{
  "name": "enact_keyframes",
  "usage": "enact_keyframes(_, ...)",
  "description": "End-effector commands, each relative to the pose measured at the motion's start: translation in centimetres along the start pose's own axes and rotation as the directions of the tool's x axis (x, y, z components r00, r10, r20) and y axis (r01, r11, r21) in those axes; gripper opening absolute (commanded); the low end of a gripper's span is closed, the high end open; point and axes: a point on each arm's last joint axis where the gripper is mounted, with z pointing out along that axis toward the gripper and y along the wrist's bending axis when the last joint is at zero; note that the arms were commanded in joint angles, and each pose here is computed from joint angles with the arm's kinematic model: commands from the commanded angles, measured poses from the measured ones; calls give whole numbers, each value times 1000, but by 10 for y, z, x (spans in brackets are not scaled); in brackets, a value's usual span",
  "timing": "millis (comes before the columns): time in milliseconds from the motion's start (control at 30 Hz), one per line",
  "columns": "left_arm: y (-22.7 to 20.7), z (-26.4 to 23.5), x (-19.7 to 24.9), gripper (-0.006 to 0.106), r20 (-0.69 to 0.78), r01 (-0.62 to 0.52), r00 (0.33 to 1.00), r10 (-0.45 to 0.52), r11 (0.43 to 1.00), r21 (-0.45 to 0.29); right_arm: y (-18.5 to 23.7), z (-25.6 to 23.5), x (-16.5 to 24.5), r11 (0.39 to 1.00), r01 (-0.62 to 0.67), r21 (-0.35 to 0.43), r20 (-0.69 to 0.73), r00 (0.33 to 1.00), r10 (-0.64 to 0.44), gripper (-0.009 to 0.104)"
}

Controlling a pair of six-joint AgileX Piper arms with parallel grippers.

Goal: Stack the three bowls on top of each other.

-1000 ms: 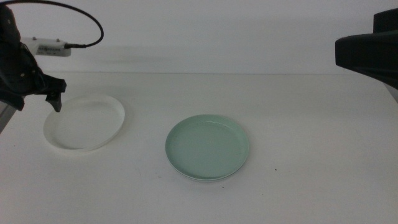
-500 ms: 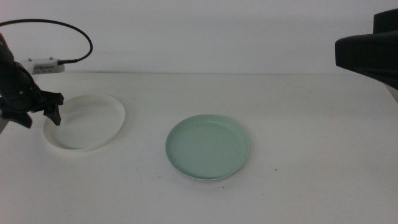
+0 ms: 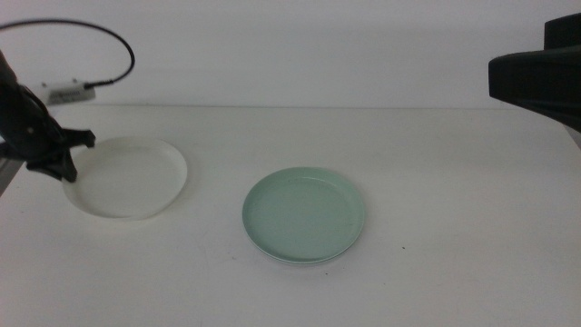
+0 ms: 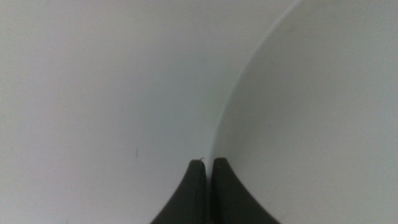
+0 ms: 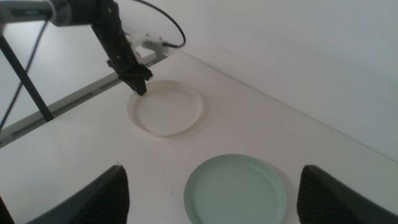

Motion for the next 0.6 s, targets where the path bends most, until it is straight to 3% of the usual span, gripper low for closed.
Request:
enact_keyframes(0, -7, -36, 5, -2, 24, -11, 1000, 11, 1000, 2, -1, 0, 1, 1000, 5, 7, 0, 1000, -5, 77)
enact_keyframes(167, -44, -89, 19, -2, 102, -17, 995, 5, 993, 118, -1, 0, 1, 1000, 5, 7, 0, 1000, -5, 77)
enact_keyframes(233, -72, -100, 25, -2, 125, -80, 990, 60, 985, 156, -1, 0, 1, 1000, 5, 7, 0, 1000, -5, 77)
enact_keyframes(433, -156, -95, 39, -2, 109, -251, 966, 234, 950, 185, -1, 0, 1, 1000, 5, 7, 0, 1000, -5, 77)
enact_keyframes(567, -205, -81, 47, -2, 119, -304, 951, 285, 932, 199, -1, 0, 1, 1000, 5, 7, 0, 1000, -5, 77)
